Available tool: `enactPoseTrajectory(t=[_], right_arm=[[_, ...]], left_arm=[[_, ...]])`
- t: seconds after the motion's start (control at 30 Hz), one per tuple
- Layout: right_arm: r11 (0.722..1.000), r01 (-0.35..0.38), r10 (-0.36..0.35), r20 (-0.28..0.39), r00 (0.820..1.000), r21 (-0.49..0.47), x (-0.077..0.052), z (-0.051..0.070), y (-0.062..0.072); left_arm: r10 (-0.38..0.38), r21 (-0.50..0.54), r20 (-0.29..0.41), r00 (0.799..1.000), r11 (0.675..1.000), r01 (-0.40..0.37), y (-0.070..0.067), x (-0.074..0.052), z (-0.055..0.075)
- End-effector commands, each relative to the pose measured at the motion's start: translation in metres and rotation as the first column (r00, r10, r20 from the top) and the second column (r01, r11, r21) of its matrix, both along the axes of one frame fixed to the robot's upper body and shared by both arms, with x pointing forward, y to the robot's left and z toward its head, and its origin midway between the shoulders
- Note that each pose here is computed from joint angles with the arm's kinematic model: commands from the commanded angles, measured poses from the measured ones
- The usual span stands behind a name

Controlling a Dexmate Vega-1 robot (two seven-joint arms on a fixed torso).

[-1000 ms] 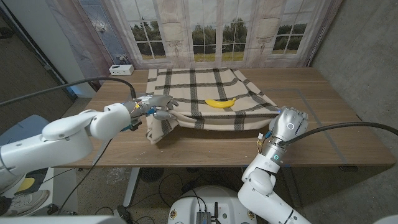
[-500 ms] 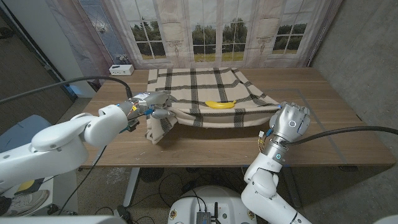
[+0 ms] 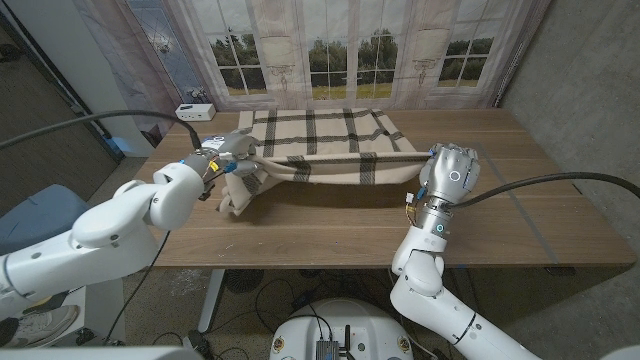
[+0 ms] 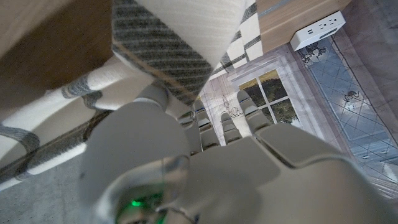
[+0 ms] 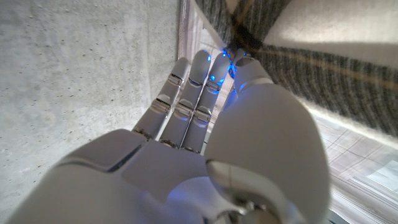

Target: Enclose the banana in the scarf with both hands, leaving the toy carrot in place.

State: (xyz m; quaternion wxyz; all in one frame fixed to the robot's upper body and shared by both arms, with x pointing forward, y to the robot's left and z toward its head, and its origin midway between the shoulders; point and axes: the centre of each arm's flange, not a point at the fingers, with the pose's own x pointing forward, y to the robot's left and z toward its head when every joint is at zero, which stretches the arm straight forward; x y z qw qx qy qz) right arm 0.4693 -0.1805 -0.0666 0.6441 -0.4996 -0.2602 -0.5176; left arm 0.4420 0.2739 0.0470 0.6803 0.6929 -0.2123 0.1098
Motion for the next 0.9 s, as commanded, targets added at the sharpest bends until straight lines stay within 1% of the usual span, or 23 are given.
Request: enactPoseTrajectory(t=[0.03, 0.07, 0.13, 0.27, 0.37, 0.5, 0.6, 0.7, 0.9], right_arm=[[0.996, -0.048, 0.05, 0.028, 0.998, -0.072, 0.032, 0.036, 0.003], [0.996, -0.05, 0.052, 0.029, 0.998, -0.073, 0.033, 0.038, 0.003], [0.996, -0.051, 0.054, 0.032, 0.998, -0.077, 0.036, 0.041, 0.002], [0.996, -0.047, 0.051, 0.047, 0.998, -0.076, 0.036, 0.043, 0.0], [0.997, -0.033, 0.037, 0.067, 0.997, -0.065, 0.029, 0.039, -0.004], [0.999, -0.006, 0.009, 0.095, 0.995, -0.041, 0.015, 0.031, -0.011], [1.0, 0.014, -0.011, 0.121, 0.993, -0.025, 0.002, 0.024, -0.015], [1.0, 0.029, -0.028, 0.148, 0.989, -0.01, -0.011, 0.017, -0.017], [0.998, 0.057, -0.057, 0.184, 0.981, 0.005, -0.036, 0.001, -0.018]], left_arm=[[0.107, -0.02, 0.131, 0.986, 0.994, -0.105, 0.01, 0.014, 0.023], [0.113, -0.019, 0.144, 0.983, 0.994, -0.112, 0.01, 0.014, 0.025], [0.124, -0.018, 0.146, 0.981, 0.992, -0.122, 0.009, 0.015, 0.028], [0.079, -0.009, 0.12, 0.99, 0.997, -0.078, 0.004, 0.013, 0.03], [0.03, 0.004, 0.12, 0.992, 1.0, -0.03, -0.003, 0.006, 0.03], [-0.092, -0.002, 0.106, 0.99, 0.996, 0.092, -0.008, -0.006, 0.032], [-0.183, 0.007, 0.096, 0.979, 0.983, 0.183, -0.014, -0.017, 0.032], [-0.256, 0.028, 0.088, 0.963, 0.967, 0.255, -0.022, -0.026, 0.03], [-0.365, 0.074, 0.101, 0.926, 0.931, 0.359, -0.036, -0.048, 0.022]])
